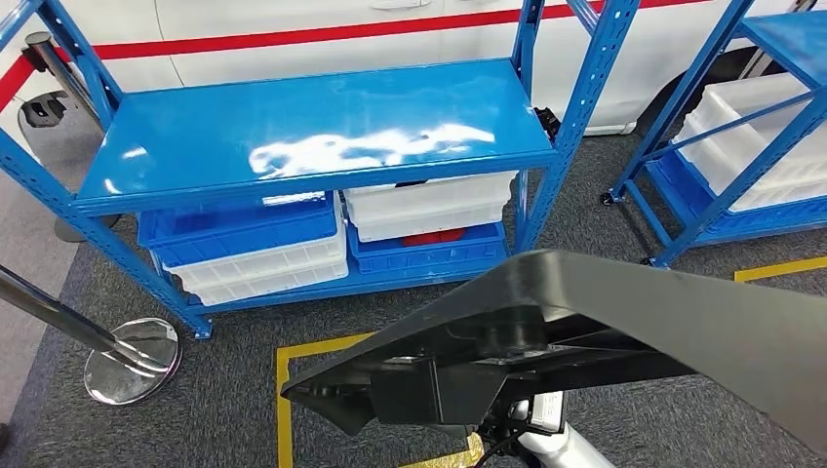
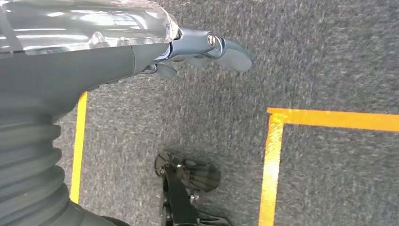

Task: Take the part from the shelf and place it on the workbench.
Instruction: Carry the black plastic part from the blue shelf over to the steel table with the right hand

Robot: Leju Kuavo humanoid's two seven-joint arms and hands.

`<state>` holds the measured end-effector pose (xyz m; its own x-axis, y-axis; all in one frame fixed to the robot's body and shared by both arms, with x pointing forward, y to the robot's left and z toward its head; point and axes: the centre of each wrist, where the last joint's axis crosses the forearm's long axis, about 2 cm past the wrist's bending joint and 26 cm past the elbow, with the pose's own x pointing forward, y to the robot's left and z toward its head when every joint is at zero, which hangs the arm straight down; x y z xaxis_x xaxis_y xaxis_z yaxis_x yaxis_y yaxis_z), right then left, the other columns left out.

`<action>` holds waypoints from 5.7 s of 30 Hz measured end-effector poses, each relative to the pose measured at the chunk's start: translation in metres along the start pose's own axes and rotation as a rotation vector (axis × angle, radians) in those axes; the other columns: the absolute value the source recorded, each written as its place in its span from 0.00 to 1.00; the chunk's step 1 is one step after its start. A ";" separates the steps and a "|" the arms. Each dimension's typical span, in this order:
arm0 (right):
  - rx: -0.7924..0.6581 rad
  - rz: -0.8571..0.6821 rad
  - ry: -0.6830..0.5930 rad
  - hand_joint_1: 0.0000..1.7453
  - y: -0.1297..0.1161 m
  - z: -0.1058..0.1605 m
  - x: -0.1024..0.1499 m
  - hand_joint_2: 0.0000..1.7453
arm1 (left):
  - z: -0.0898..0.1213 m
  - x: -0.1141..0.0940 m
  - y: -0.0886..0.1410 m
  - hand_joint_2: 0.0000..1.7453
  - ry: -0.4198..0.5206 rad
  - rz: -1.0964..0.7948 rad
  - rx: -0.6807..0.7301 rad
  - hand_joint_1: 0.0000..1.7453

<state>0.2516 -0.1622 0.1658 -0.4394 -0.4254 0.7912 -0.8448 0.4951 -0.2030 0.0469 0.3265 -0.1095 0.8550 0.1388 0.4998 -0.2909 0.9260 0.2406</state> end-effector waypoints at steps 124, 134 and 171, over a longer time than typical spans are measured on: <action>-0.053 0.122 -0.064 1.00 -0.027 -0.003 0.010 1.00 | 0.001 -0.009 0.017 1.00 0.200 -0.015 0.125 0.00; -0.114 0.129 -0.036 1.00 -0.024 0.008 0.005 1.00 | 0.001 -0.010 0.021 1.00 0.208 -0.031 0.132 0.00; -0.138 0.213 0.087 1.00 0.008 0.014 0.008 1.00 | -0.003 -0.003 0.023 1.00 0.204 -0.095 0.071 0.00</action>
<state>0.2366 -0.1722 0.1625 -0.5697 -0.2365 0.7871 -0.6838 0.6677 -0.2943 0.0386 0.3489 -0.1081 0.9468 0.1273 0.2955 -0.2286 0.9124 0.3396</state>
